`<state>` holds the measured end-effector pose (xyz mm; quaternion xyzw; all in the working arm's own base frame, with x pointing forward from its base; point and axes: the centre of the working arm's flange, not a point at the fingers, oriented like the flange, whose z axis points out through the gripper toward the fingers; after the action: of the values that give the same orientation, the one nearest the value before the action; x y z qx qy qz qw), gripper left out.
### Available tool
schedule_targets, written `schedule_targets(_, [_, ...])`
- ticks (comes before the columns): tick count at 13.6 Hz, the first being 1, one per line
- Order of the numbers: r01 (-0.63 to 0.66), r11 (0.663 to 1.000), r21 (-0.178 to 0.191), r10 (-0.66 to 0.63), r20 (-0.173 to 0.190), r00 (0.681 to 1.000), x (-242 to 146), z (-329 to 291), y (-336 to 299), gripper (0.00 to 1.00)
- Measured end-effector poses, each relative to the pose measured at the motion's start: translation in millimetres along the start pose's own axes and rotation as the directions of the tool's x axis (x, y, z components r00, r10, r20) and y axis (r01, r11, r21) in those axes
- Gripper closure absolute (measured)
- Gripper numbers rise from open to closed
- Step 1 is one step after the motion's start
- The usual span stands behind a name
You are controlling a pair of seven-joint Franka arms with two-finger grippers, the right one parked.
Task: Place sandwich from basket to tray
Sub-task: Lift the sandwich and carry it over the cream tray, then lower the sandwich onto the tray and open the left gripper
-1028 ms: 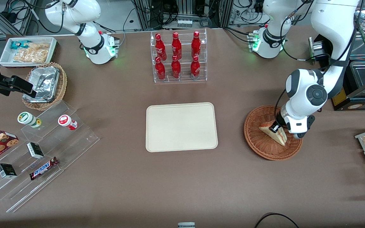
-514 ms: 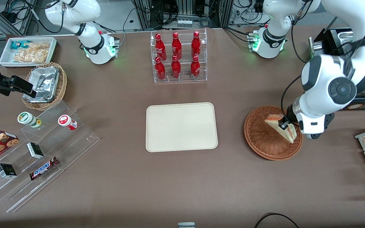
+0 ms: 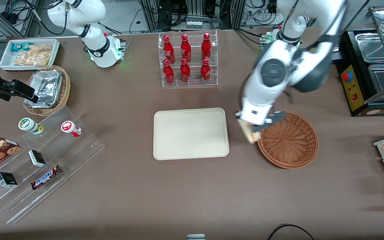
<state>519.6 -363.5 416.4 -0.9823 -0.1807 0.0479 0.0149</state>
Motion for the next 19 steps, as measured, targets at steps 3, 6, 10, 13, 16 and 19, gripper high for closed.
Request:
schedule_targets(3, [-0.115, 0.993, -0.024, 0.115, -0.001, 0.993, -44.2, 49.4, 63.3, 0.86])
schedule_targets(6, [-0.189, 0.979, -0.071, 0.189, -0.012, 0.982, -79.0, 105.6, 106.0, 0.86])
schedule_targets(10, [-0.244, 0.968, -0.056, 0.242, -0.03, 0.97, -95.5, 155.7, 132.3, 0.86])
schedule_targets(13, [-0.262, 0.964, -0.032, 0.261, -0.047, 0.964, -99.2, 174.9, 142.7, 0.86])
schedule_targets(16, [-0.267, 0.963, -0.042, 0.264, -0.06, 0.963, -97.9, 176.2, 146.3, 0.74])
schedule_targets(19, [-0.26, 0.964, -0.058, 0.255, -0.077, 0.964, -92.9, 165.5, 148.9, 0.44])
